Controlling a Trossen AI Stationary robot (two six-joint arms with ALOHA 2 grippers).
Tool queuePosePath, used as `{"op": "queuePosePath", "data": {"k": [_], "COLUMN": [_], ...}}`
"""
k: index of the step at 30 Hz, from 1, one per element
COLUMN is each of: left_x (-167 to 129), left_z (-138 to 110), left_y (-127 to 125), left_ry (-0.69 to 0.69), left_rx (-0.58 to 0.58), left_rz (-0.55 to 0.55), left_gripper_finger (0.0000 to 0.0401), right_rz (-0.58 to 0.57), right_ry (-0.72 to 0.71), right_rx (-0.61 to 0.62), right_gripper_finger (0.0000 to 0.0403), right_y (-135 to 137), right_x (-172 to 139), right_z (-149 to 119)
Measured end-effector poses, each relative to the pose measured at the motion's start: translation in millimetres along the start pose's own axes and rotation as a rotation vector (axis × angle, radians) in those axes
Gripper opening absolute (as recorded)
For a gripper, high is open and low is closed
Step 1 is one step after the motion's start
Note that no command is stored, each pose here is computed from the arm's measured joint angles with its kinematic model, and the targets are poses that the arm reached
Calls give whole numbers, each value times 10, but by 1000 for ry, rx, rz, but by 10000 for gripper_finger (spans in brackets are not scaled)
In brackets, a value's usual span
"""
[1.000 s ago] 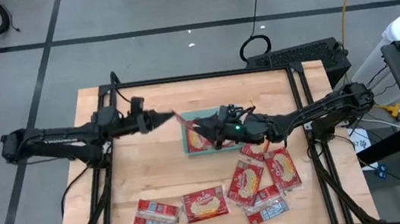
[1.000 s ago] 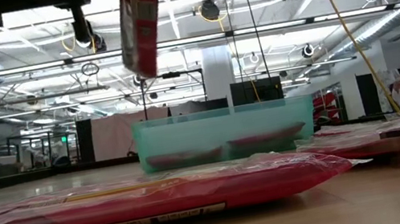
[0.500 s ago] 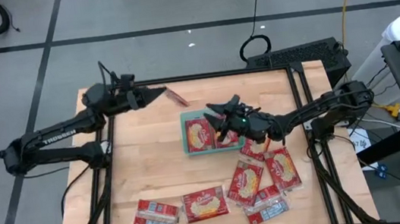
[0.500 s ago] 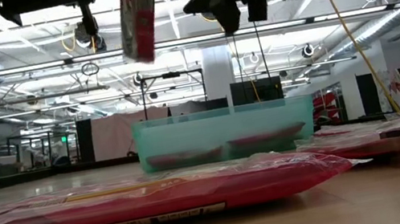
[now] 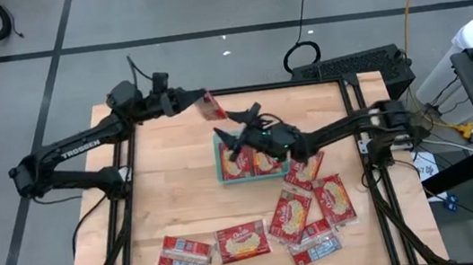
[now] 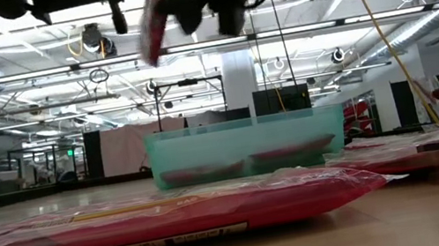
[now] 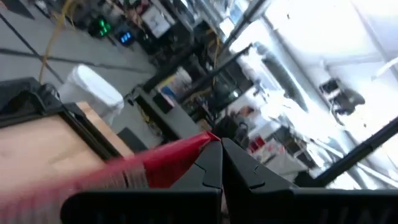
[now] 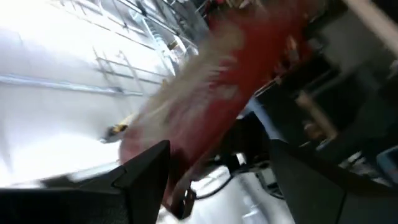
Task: Sort popcorn bags into baskets
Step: Put the red popcorn bag into the green bin
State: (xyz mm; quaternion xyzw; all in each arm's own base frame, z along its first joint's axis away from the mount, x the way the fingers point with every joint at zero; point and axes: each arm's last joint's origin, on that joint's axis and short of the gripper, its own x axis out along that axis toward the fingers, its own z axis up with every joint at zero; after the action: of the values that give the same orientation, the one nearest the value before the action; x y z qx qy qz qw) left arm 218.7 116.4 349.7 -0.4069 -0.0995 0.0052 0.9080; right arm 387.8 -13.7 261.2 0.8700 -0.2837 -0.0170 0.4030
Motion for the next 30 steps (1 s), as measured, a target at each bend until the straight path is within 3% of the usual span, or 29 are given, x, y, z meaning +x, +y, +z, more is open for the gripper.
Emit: {"op": "queuePosePath", "data": {"k": [6, 11, 21, 26, 30], "left_x": [149, 174, 116, 80, 56], "left_z": [81, 90, 158, 127, 81], "left_y": [-27, -28, 26, 97, 161], "left_ry": [52, 68, 108, 227, 304], "left_rx": [27, 21, 8, -55, -109], "left_rz": [-55, -64, -77, -69, -35], "left_gripper_finger": [0, 0, 6, 33, 78], "right_rz": [177, 211, 191, 147, 110], "right_ry": [36, 33, 143, 187, 223], "right_rx": [91, 56, 22, -14, -70], "right_gripper_finger": [268, 257, 100, 33, 10], "right_y": [-73, -13, 118, 179, 223], "right_x": [238, 295, 293, 310, 320], "right_z": [240, 387, 596, 727, 843]}}
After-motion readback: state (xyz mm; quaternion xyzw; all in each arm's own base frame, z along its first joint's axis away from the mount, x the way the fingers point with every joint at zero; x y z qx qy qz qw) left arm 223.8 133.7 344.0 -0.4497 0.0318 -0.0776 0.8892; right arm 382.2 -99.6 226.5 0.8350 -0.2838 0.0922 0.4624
